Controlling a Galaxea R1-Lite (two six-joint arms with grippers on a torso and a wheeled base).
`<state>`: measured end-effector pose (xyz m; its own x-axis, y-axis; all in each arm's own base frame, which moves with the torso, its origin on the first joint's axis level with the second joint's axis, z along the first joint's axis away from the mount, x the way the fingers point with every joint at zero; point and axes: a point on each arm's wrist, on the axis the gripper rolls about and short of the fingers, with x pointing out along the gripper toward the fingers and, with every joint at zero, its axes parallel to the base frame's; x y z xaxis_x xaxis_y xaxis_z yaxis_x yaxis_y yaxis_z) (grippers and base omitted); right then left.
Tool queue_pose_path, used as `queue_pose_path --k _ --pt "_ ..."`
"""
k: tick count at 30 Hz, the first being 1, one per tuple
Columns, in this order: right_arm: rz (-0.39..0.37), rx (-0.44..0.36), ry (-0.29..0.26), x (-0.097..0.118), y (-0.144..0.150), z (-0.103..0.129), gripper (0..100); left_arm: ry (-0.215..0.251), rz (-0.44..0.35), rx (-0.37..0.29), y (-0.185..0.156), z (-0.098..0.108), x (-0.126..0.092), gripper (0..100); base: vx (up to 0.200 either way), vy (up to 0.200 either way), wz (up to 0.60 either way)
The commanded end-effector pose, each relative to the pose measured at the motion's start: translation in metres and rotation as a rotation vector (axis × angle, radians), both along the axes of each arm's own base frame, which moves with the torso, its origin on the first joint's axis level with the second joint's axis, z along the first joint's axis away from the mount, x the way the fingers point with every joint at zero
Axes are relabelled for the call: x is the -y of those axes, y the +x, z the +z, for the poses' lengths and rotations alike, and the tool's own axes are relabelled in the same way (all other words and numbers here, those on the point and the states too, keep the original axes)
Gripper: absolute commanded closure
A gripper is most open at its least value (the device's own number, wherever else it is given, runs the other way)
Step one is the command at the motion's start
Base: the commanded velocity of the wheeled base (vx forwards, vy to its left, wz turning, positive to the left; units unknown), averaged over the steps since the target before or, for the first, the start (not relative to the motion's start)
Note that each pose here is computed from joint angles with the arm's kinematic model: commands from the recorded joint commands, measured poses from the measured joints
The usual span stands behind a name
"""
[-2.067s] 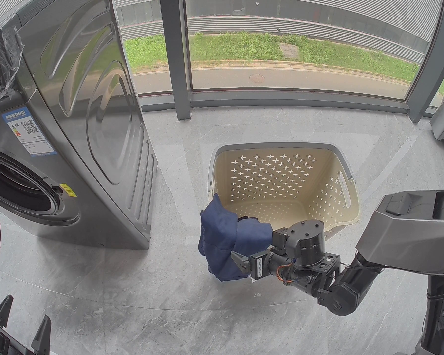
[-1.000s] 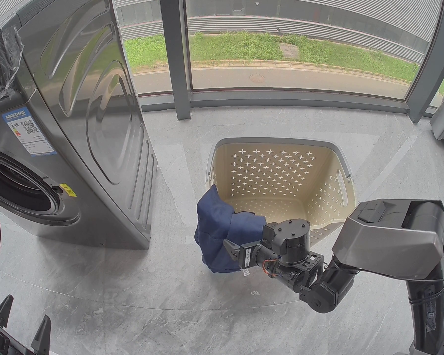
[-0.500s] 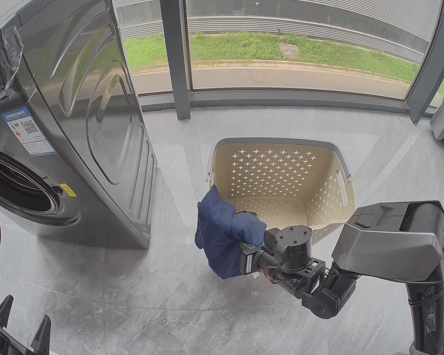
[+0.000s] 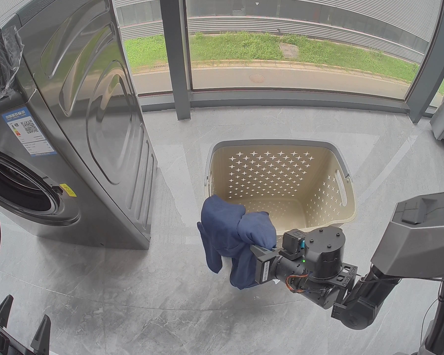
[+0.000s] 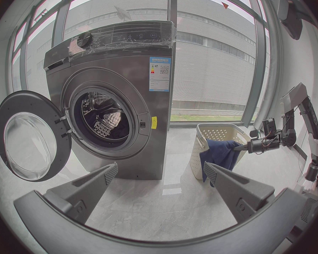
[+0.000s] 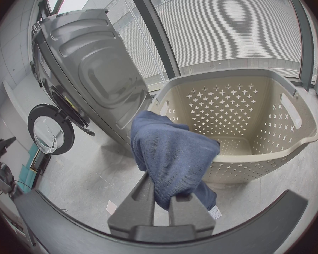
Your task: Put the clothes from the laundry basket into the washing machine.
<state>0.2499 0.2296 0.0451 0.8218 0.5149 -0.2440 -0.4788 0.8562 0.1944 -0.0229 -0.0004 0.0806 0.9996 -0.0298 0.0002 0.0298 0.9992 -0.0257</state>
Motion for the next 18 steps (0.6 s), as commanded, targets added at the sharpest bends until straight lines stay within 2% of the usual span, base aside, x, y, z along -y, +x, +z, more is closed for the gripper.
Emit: queue_pose_path --k 1,5,10,12,15,18 --pt "-0.003 0.036 0.036 0.005 -0.004 0.019 100 0.0 0.001 0.0 0.0 -0.005 0.0 0 0.0 0.0 0.0" --pt "-0.005 0.054 0.052 0.005 -0.003 0.02 100 0.0 0.001 0.0 0.0 -0.005 0.0 0 0.0 0.0 0.0" --pt "0.001 0.133 0.109 0.008 -0.007 0.042 100 -0.002 0.002 0.001 0.0 -0.005 0.0 0 0.0 0.0 0.0" --pt "0.012 0.171 0.125 0.013 -0.017 0.058 100 -0.002 0.002 0.0 0.0 -0.005 0.0 0 0.0 0.0 0.0" --pt "0.022 0.235 0.177 0.023 -0.03 0.083 100 0.0 0.002 0.001 0.0 -0.005 0.0 0 0.0 0.0 0.0" --pt "0.048 0.335 0.226 0.035 -0.049 0.117 100 0.0 0.002 0.0 0.0 -0.005 0.0 0 0.0 0.0 0.0"
